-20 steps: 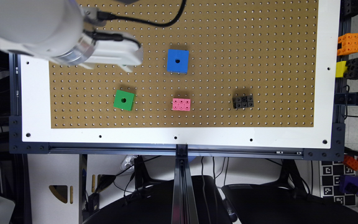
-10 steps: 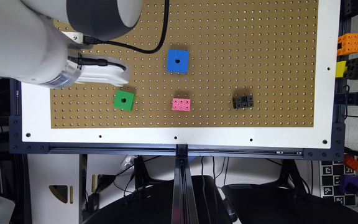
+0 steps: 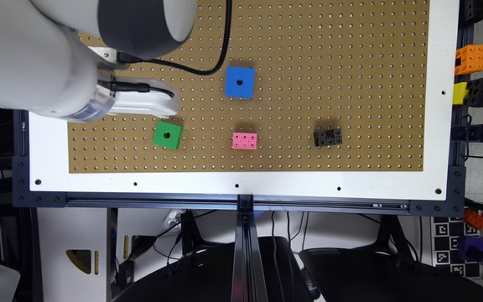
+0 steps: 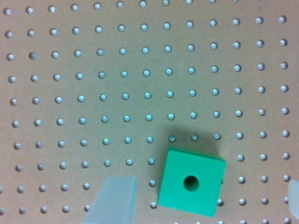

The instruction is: Pick up green block.

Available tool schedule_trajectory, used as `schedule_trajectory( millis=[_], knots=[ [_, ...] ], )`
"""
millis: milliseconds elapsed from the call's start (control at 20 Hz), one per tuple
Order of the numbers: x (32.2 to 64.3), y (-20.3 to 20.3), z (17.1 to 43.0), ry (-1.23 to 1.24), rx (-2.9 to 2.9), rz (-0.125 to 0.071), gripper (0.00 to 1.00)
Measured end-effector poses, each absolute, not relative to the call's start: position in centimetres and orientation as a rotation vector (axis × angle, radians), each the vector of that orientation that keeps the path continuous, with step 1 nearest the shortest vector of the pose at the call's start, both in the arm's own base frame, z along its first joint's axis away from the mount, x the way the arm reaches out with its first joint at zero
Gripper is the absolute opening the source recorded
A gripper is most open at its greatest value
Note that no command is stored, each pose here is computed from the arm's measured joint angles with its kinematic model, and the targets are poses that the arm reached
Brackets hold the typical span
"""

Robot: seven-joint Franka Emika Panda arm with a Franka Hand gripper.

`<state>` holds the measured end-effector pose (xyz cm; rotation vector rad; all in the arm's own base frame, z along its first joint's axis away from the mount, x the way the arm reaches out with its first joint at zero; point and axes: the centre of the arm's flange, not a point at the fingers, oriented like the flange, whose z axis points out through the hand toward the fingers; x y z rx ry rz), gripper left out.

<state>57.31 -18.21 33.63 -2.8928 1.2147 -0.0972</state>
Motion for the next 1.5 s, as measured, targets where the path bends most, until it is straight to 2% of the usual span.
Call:
schedule_trajectory(
  millis=[150, 250, 400, 600, 750, 950, 1100, 1450, 1500],
  knots=[
    [57.7, -18.2, 33.1, 1.213, -2.893, -0.096, 1.0],
    [57.7, -18.2, 32.6, 1.212, -2.894, -0.087, 1.0],
    [57.9, -18.3, 31.0, 1.212, -2.895, -0.072, 1.0],
    [58.2, -18.3, 29.3, 1.212, -2.894, -0.071, 1.0],
    [58.2, -18.3, 27.6, 1.212, -2.895, -0.057, 1.0],
    [58.4, -18.4, 25.3, 1.21, -2.894, -0.059, 1.0],
    [58.6, -18.1, 25.4, 1.203, -2.894, -0.064, 1.0],
    [60.1, -16.9, 26.1, 1.181, -2.888, -0.099, 1.0],
    [60.3, -17.0, 25.8, 1.181, -2.888, -0.095, 1.0]
  ],
)
